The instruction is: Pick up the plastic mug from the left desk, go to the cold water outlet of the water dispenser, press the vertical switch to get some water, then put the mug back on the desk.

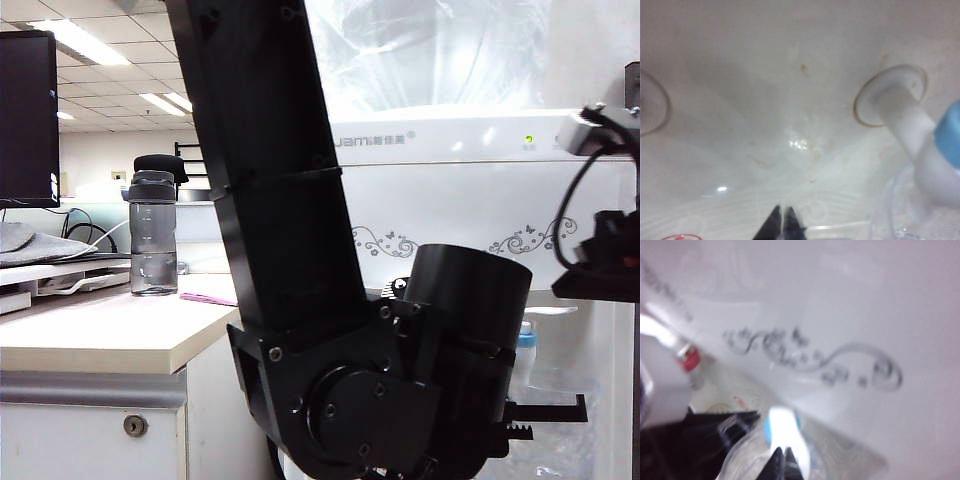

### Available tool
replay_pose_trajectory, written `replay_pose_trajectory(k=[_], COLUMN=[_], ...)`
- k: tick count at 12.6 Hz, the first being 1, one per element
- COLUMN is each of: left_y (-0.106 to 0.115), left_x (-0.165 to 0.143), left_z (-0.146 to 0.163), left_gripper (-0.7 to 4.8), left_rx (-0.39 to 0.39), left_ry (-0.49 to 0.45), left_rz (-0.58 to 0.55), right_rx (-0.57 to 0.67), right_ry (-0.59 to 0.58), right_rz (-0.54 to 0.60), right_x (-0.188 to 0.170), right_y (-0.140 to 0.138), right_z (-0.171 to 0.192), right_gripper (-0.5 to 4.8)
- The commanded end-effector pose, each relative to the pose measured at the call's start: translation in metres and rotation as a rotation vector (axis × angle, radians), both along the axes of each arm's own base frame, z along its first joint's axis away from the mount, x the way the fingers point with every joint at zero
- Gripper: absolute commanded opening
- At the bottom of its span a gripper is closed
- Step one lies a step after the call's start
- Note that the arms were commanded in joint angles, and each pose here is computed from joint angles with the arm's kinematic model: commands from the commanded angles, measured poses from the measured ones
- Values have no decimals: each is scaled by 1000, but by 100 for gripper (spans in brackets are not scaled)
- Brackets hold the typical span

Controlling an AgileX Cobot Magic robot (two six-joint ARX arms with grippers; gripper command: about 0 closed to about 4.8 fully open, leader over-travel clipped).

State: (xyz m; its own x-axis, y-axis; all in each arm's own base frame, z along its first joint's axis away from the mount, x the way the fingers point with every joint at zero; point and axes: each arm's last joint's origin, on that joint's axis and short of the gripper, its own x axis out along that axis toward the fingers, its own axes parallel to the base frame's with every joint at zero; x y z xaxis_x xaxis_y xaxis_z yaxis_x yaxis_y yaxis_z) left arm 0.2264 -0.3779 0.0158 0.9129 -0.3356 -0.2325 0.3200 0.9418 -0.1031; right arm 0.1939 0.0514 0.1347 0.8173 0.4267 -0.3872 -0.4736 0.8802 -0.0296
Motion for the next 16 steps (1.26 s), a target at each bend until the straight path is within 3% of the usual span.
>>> replay_pose_trajectory(k=[1,16], left_y=[-3,-3], left_x=[1,2], left_z=[7,8], left_gripper=[-5,-5], left_rx=[-50,-51], left_ry=[-24,-24], left_rz=[6,6], right_rx=[-1,-28], right_ry=[-14,107], right_rz=[1,1], right_x=[9,7], right_y=[2,2], right_z=[2,-12], right_gripper=[-1,-1])
